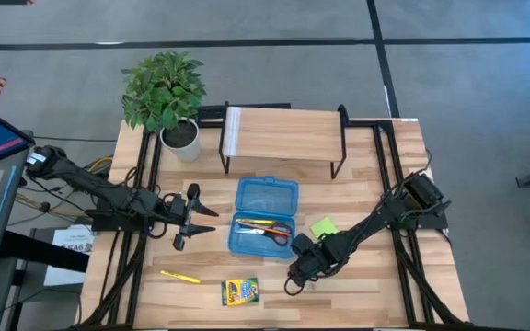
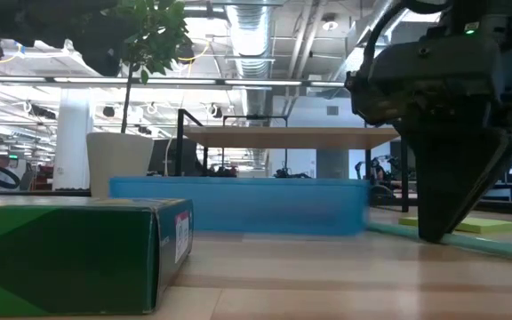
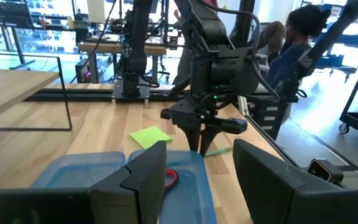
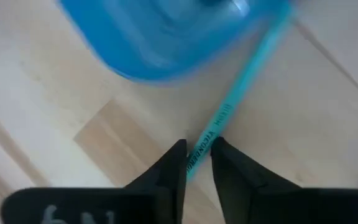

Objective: Pack school essentials
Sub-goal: Put the blue pencil into the blue supply box

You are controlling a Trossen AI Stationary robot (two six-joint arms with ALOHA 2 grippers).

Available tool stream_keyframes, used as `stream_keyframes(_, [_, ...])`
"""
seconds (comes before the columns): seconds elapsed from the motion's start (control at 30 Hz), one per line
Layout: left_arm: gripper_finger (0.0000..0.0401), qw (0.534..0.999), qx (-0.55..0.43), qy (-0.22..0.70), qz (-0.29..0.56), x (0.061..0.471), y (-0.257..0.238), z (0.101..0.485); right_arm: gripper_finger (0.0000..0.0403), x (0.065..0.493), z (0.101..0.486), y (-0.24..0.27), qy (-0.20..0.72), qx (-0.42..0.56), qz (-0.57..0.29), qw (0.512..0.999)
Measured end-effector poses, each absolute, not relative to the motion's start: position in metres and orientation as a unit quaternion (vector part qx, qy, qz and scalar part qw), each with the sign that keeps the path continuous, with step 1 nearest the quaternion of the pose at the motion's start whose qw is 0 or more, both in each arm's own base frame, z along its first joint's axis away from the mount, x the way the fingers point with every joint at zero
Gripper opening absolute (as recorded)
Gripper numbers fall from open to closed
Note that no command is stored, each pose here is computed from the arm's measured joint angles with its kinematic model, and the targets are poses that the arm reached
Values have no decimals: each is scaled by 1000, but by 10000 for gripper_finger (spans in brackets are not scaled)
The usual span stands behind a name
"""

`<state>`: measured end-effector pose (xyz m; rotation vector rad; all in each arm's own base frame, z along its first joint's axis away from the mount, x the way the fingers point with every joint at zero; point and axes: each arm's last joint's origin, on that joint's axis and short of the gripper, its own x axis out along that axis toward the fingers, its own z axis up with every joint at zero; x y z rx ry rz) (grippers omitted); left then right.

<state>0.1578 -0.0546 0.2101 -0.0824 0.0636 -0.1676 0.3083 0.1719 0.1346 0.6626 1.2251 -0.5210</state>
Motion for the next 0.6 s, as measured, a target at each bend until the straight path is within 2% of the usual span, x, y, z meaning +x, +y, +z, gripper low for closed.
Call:
stream_keyframes(0.3, [174, 995, -46, 31, -83, 158, -55, 210, 9, 289, 159, 163, 572, 300, -282, 709])
stream_keyframes(0.47, [174, 995, -47, 30, -84, 158, -55, 210, 17, 276, 176, 157, 571, 290, -306, 705])
stream_keyframes(0.6, [174, 995, -47, 29, -84, 158, -55, 211, 18, 273, 197, 151, 535, 282, -295, 740])
